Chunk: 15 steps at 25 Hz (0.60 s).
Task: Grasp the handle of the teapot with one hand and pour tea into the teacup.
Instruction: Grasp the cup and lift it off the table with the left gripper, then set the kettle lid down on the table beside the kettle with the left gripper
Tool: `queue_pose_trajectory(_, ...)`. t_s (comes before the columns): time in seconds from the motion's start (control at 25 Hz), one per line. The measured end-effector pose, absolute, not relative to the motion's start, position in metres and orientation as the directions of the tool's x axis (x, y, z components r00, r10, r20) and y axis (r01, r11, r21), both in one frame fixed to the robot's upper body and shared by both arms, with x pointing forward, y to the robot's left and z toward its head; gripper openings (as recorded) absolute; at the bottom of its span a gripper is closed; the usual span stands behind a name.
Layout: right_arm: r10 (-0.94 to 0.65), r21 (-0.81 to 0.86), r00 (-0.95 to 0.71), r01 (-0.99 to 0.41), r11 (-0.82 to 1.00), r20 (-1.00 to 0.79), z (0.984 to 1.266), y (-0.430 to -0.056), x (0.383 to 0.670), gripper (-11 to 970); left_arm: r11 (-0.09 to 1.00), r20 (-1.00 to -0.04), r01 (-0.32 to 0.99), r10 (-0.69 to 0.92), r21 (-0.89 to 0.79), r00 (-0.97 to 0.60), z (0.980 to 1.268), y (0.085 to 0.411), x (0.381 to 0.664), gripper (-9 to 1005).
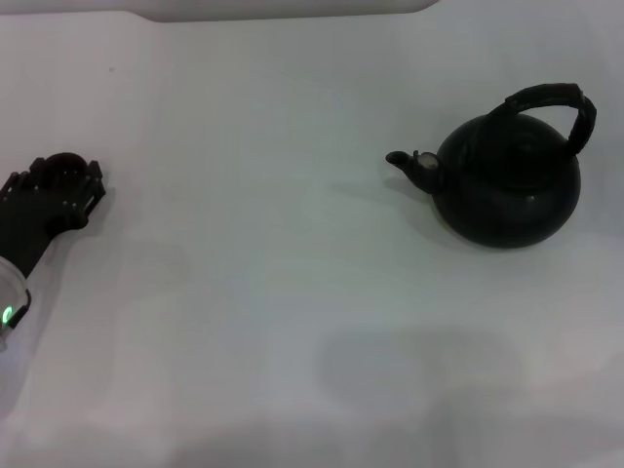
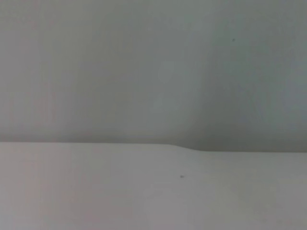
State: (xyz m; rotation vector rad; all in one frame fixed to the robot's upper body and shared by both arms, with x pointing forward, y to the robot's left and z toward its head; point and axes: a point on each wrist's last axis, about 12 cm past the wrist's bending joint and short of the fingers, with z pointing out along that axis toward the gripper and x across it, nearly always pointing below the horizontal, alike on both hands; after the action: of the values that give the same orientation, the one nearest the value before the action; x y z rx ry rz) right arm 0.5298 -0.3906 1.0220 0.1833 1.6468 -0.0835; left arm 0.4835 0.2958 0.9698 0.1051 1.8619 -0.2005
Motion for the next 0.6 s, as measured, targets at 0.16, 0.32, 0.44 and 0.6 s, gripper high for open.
queue_pose_trajectory(0.16,0.068,0.055,-0.075,0.170,0.984,-0.995,1.022,-0.391,0.530,743,0.963,-0.964,0.252,-0.027,-0.096,-0.266,0.975,0.279,0.487,702)
queue_pose_trajectory(0.32,0.067,0.054,-0.070,0.167,0.985,-0.995,1.023,-0.390,0.532,743,0.932,-0.969,0.349,-0.015,-0.103,-0.245,0.980,0.257,0.492,702)
queue_pose_trajectory(0.44,0.067,0.054,-0.070,0.166,0.985,-0.995,1.024,-0.390,0.532,742,0.898,-0.973,0.429,0.002,-0.101,-0.232,0.983,0.240,0.492,702)
queue_pose_trajectory(0.6,0.065,0.052,-0.074,0.169,0.984,-0.995,1.023,-0.391,0.532,742,0.851,-0.975,0.518,0.029,-0.092,-0.222,0.984,0.222,0.487,703)
